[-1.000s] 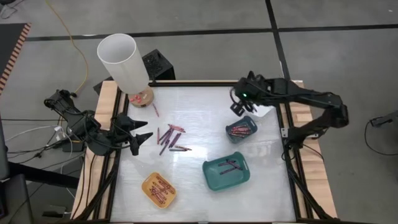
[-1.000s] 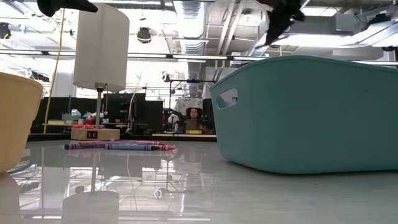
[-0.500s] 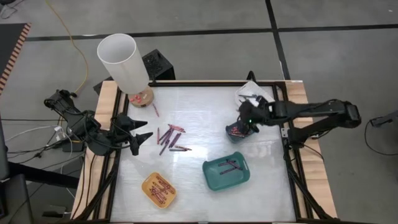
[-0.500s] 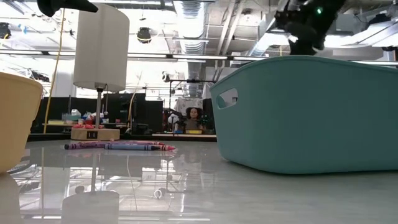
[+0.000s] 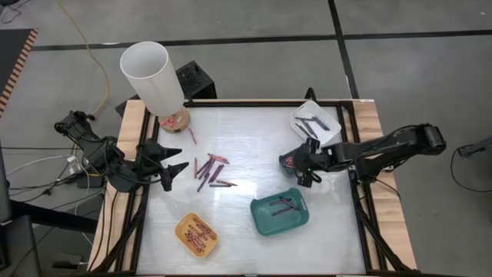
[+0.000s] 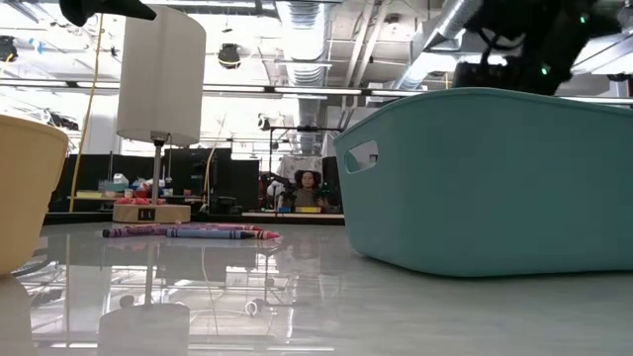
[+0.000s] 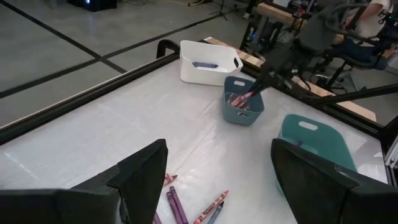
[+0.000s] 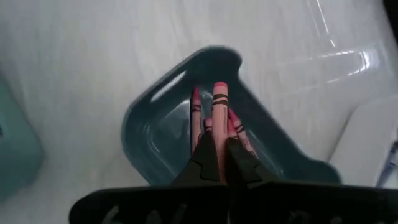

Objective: Sort crayons
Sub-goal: Put the pink crayon into the dark blue bin

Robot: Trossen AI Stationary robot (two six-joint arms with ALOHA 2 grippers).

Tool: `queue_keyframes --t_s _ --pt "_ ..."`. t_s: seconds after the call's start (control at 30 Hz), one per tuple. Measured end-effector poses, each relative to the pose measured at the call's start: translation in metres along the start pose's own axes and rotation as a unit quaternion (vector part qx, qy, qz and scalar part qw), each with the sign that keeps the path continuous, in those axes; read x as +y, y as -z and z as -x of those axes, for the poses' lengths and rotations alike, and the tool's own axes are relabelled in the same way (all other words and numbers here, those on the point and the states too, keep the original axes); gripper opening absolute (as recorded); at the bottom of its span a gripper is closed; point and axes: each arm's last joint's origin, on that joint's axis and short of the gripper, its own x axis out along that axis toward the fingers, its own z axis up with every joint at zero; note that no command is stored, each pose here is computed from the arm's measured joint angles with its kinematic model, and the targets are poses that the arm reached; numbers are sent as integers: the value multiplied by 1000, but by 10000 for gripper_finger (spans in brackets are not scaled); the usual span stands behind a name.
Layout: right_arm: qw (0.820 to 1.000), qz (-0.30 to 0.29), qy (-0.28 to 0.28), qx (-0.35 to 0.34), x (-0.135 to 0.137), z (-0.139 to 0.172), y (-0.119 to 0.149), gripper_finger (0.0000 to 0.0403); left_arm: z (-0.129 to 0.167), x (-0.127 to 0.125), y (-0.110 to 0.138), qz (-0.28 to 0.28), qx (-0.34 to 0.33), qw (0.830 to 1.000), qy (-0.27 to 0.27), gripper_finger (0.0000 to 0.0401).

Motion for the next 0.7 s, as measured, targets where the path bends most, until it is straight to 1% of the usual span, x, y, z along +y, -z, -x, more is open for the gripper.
queue_keyframes --t_s 0.1,0.4,0.6,0.7 --pt "1000 6 -2 5 0 -9 9 1 0 0 0 0 0 1000 0 276" --pt "1000 -17 2 7 -7 -31 29 1 0 0 0 0 0 1000 0 276" --pt "999 -36 -20 5 -13 -39 34 2 0 0 0 0 -1 1000 -1 276" --pt "999 -45 -21 0 -17 -40 33 10 0 0 0 1 -4 1000 -4 276"
